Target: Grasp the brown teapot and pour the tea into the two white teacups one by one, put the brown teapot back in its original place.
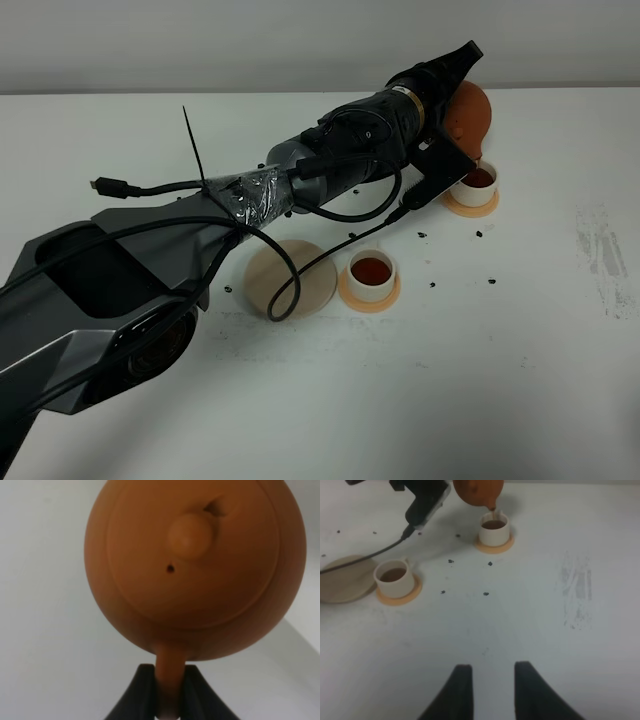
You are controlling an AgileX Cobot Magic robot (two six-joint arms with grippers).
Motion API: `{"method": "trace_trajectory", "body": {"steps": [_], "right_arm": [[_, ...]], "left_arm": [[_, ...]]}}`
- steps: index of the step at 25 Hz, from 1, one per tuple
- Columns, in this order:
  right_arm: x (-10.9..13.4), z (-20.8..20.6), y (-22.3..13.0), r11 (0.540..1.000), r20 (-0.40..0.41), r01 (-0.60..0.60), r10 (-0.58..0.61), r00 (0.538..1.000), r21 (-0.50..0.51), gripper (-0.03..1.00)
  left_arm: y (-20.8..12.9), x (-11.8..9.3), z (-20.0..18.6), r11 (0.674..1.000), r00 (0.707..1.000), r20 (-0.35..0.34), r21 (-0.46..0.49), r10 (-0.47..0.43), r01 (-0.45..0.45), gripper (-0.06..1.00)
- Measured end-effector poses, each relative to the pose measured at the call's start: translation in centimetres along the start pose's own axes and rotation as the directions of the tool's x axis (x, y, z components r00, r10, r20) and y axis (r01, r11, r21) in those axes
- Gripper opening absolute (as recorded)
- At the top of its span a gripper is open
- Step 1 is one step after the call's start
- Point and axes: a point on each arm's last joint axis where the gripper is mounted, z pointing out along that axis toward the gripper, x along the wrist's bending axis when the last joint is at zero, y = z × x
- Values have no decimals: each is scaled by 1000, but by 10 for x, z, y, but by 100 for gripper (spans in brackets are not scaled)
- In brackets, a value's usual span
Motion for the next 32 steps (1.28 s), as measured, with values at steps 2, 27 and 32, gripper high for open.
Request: {"method": "trace_trajectory", "body": {"steps": [2,27,32], "right_arm": [[0,0,0,1000,0,0,0,1000,0,23],[0,0,0,1000,0,0,0,1000,0,23],[0,0,0,1000,0,0,0,1000,0,23]], "left_arm": [[1,0,0,999,999,4,-6,-53,53,13],[-39,47,-67,553,530,227,51,-817,831,13],[-27,49,-78,452,397,360,79,-844,889,13]]}}
